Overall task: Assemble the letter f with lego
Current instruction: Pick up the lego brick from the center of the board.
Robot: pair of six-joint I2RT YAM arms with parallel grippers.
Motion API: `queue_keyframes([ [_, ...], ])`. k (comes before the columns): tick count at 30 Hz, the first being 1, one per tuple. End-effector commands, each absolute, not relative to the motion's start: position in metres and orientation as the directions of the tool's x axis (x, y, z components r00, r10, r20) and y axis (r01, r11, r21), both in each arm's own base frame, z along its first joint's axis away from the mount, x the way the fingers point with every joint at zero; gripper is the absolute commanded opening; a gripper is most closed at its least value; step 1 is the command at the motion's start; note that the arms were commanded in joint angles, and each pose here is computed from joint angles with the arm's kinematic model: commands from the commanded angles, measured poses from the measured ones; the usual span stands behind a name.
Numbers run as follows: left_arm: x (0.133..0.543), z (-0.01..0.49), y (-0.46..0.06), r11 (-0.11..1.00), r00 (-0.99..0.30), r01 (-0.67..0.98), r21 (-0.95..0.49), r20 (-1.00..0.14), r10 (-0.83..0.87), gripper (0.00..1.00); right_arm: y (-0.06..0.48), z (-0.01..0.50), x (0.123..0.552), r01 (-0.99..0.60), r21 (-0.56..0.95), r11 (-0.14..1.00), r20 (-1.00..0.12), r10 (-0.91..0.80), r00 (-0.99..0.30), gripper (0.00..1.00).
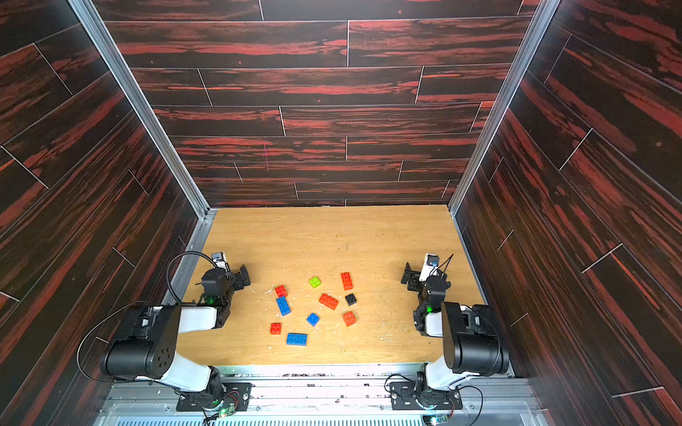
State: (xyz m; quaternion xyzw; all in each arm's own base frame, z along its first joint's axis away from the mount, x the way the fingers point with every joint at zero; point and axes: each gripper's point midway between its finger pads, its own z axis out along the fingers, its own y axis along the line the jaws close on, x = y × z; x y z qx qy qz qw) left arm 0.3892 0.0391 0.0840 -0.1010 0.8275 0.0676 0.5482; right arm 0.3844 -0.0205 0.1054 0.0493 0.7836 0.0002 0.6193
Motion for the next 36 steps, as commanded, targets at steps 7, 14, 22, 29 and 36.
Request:
queue_keyframes([
  [7, 0.395, 0.094, 0.045, 0.966, -0.350, -0.259, 0.005, -0.932, -0.089, 1.00, -0.022, 0.113, 0.391, 0.075, 0.056, 0.996, -0.977, 0.070, -0.202, 0.98],
  [14, 0.395, 0.093, 0.045, 0.966, -0.352, -0.259, 0.004, -0.932, -0.090, 1.00, -0.022, 0.114, 0.391, 0.075, 0.056, 0.996, -0.977, 0.070, -0.201, 0.99],
  [22, 0.396, 0.097, 0.046, 0.964, -0.338, -0.265, 0.005, -0.937, -0.088, 1.00, -0.036, 0.121, 0.388, 0.162, 0.064, 0.985, -0.979, 0.094, -0.182, 0.99],
  [29, 0.400, 0.124, 0.050, 0.958, -0.461, -0.283, 0.051, -0.883, -0.089, 1.00, -0.031, 0.133, 0.388, 0.185, 0.042, 0.982, -0.965, 0.088, -0.246, 0.98],
  [36, 0.384, 0.173, 0.042, 0.951, -0.444, -0.301, -0.072, -0.872, -0.207, 1.00, 0.017, 0.143, 0.388, 0.079, -0.003, 0.997, -0.924, 0.027, -0.382, 0.99],
])
